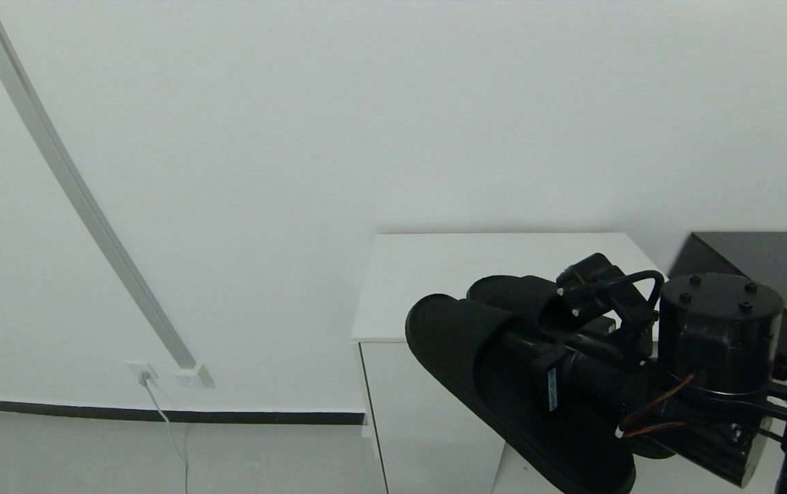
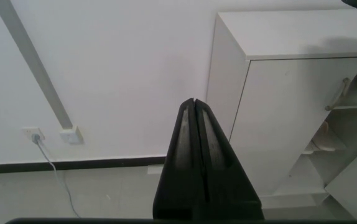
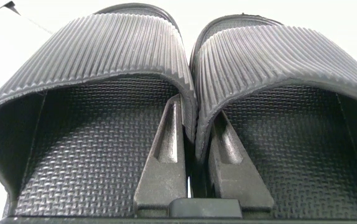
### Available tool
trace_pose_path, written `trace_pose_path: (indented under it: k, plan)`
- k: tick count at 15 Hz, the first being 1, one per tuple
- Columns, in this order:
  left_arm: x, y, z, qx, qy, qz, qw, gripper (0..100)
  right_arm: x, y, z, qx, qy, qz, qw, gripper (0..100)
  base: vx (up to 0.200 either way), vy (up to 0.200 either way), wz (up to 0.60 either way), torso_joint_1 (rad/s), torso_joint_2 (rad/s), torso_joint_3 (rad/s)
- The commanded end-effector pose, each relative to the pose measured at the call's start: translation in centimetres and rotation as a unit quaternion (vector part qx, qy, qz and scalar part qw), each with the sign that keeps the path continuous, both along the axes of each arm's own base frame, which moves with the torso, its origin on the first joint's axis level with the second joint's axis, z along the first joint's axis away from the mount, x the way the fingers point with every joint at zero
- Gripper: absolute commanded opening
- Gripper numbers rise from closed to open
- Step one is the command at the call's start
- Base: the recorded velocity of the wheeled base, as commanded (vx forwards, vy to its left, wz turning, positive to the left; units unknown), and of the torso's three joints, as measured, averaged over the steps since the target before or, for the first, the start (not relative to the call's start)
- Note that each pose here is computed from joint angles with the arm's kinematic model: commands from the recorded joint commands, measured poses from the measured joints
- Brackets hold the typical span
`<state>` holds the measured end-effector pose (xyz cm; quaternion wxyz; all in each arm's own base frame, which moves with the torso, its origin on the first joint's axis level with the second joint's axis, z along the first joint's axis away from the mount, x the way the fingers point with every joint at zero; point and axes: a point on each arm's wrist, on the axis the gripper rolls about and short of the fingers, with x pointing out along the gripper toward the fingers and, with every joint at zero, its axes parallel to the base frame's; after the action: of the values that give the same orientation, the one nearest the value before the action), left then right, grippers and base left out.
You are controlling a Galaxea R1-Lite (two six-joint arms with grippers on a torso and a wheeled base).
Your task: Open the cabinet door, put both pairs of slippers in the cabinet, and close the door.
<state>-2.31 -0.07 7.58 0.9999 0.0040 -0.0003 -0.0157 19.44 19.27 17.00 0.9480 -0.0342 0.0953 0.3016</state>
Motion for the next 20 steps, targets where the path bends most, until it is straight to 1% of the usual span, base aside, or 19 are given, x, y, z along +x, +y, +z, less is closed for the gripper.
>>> trace_pose_path:
  k: [1,3,20]
  plan:
    - [0.0,0.0,0.01,0.0,0.001,0.0,1.0,0,0.01,0.04,-0.11,-0.001,0.001,0.0,1.0,0,0.0,0.0,0.0,0.0,0.0,0.0]
    - [0.0,0.0,0.02,0.0,0.0,0.0,1.0,0,0.04,0.07,-0.13,-0.001,0.002,0.001,1.0,0,0.0,0.0,0.0,0.0,0.0,0.0]
    - [0.0,0.0,0.02,0.0,0.0,0.0,1.0,0,0.14,-0.13,-0.35,-0.003,0.005,-0.002,1.0,0,0.0,-0.2,0.0,0.002,0.0,0.002]
